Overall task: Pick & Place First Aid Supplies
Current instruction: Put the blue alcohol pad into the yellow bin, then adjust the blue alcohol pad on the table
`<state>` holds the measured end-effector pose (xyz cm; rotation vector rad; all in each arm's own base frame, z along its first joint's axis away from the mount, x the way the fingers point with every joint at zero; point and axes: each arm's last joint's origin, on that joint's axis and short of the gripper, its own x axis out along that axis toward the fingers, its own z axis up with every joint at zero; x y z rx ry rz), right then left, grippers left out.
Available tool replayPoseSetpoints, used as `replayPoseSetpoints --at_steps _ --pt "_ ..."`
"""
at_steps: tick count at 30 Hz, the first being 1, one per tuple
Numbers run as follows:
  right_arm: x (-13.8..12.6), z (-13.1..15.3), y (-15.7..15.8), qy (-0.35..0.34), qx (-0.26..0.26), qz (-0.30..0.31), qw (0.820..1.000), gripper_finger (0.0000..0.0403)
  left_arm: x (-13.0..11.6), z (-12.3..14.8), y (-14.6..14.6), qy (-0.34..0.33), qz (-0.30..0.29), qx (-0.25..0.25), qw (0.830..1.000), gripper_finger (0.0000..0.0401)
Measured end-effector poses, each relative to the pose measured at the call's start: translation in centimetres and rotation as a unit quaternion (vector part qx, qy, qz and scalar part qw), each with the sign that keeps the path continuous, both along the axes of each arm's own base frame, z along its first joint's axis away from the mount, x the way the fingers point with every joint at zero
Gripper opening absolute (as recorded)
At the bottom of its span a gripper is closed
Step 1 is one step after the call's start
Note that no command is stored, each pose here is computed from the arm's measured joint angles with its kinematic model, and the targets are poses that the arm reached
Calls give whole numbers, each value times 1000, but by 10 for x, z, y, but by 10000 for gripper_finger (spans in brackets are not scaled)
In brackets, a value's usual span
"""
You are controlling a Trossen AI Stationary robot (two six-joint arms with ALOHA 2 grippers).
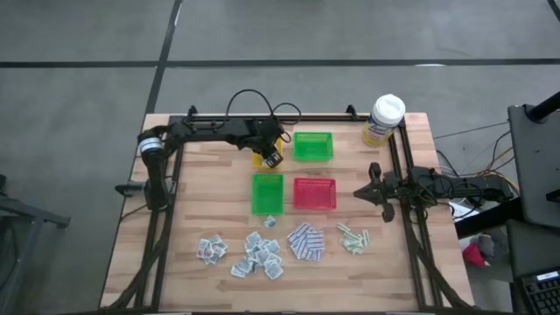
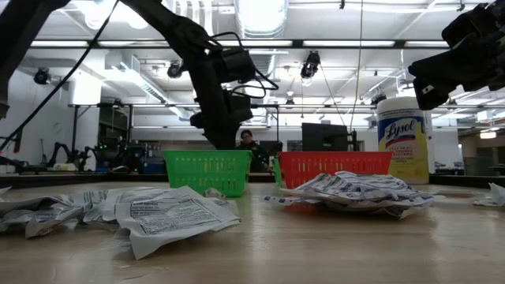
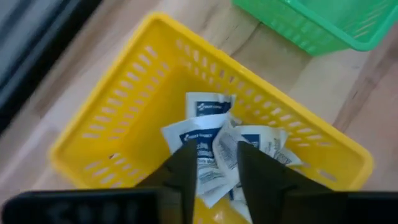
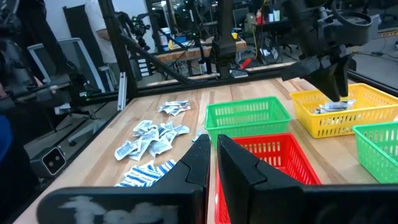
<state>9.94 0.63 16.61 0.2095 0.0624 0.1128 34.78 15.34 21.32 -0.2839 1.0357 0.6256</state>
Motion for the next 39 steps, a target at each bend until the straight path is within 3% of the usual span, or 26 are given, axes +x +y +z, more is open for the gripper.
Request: replayPoseSetpoints --at_steps 5,10,16,22,27,31,39 --pt "0 0 0 0 0 0 1000 28 -3 26 -21 23 7 35 999 159" --pt "0 0 0 0 0 0 1000 28 -8 55 -65 22 6 25 999 169" --pt "0 0 0 0 0 0 1000 28 -17 63 -127 -4 57 -68 996 168" --pt "0 0 0 0 0 0 1000 28 -18 58 -172 -18 104 -193 975 168" --pt "0 0 0 0 0 0 1000 28 -22 51 -196 -7 112 -231 967 168" --pt "0 0 0 0 0 0 1000 28 -20 45 -210 -18 80 -232 969 168" --pt "0 0 0 0 0 0 1000 28 -11 19 -229 -92 -53 -219 970 168"
